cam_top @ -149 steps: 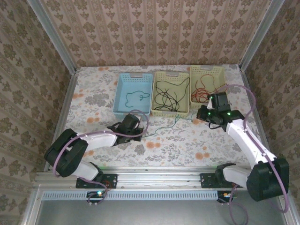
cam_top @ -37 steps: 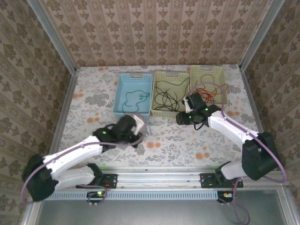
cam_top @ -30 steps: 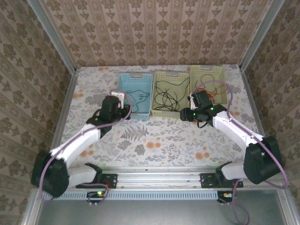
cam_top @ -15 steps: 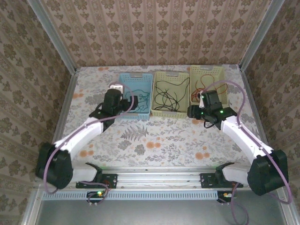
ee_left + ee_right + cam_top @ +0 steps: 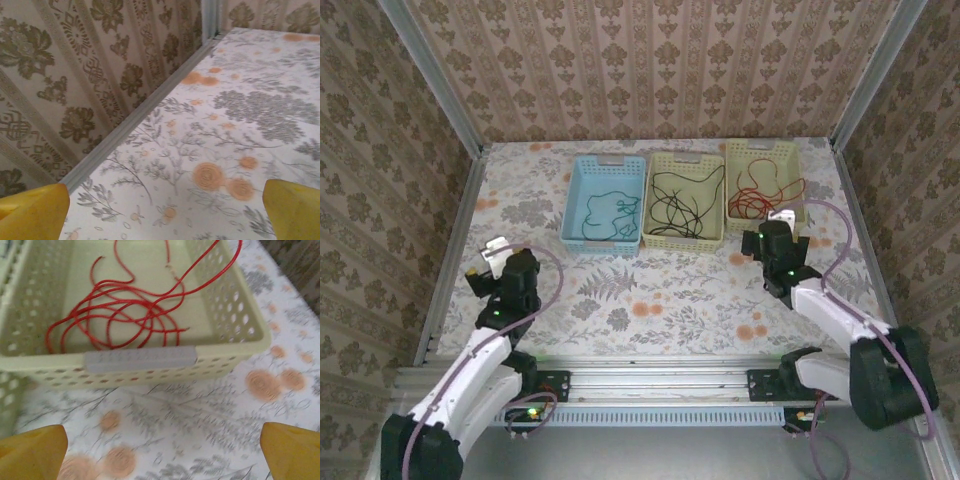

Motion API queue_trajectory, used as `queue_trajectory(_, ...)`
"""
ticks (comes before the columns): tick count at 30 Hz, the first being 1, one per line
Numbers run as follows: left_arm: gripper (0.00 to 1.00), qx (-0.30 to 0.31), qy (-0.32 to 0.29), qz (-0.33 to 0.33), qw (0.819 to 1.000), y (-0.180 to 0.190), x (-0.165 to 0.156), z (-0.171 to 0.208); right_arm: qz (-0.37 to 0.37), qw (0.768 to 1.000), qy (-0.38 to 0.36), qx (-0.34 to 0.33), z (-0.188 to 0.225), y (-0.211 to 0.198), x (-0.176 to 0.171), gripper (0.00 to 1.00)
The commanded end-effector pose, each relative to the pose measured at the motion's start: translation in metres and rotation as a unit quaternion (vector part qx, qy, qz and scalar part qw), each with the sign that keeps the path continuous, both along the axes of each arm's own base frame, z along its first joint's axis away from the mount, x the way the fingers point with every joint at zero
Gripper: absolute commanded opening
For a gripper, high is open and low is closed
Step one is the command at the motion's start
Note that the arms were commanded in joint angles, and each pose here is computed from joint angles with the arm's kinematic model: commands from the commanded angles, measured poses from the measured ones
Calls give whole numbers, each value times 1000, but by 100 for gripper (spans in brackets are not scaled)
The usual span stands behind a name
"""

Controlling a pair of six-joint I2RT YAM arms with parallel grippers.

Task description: Untangle the cables

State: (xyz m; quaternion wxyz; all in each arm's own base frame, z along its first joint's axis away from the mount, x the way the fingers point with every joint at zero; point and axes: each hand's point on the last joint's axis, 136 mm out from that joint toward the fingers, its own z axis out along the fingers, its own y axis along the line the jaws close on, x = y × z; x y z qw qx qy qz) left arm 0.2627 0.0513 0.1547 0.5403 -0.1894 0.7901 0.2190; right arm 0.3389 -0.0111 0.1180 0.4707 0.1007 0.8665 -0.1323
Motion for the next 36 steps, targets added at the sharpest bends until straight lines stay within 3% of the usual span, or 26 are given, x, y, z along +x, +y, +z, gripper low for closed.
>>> queue_trajectory(1,100,25,0,25,999,11,18,1,-57,995,-65,-55,15,-25,17,100)
queue_trajectory(6,100,12,87,3,996,8,60,-40,-9,991,-130,-33,18,-18,37,100)
queue_trajectory(9,100,46,54,-59,996,-8,93,-31,25,985,-168,11,4,-22,44,100)
queue_trajectory(11,100,58,33,-80,995,-13,110,-27,62,989,-129,37,-7,-13,49,100)
queue_trajectory(13,100,71,23,-110,991,-22,125,-26,98,984,-142,43,-16,-5,61,100)
queue_trajectory(15,100,78,2,-157,985,-33,139,-34,102,987,-113,52,-19,-3,58,100)
queue_trajectory(16,100,54,35,-162,985,-34,138,-44,106,985,-128,51,-18,-3,60,100)
queue_trajectory(22,100,8,-16,-233,972,-43,131,-51,106,986,-119,52,-19,-3,59,100)
queue_trajectory(23,100,27,-35,-227,973,-39,133,-50,106,986,-116,52,-20,-3,59,100)
queue_trajectory(24,100,7,-10,-228,974,-39,128,-58,107,986,-118,49,-19,-2,60,100)
queue_trajectory(28,100,-16,-18,-225,974,-33,130,-56,109,986,-114,47,-20,0,60,100)
queue_trajectory(36,100,-8,-24,-223,974,-31,130,-55,108,987,-107,48,-22,-1,63,100)
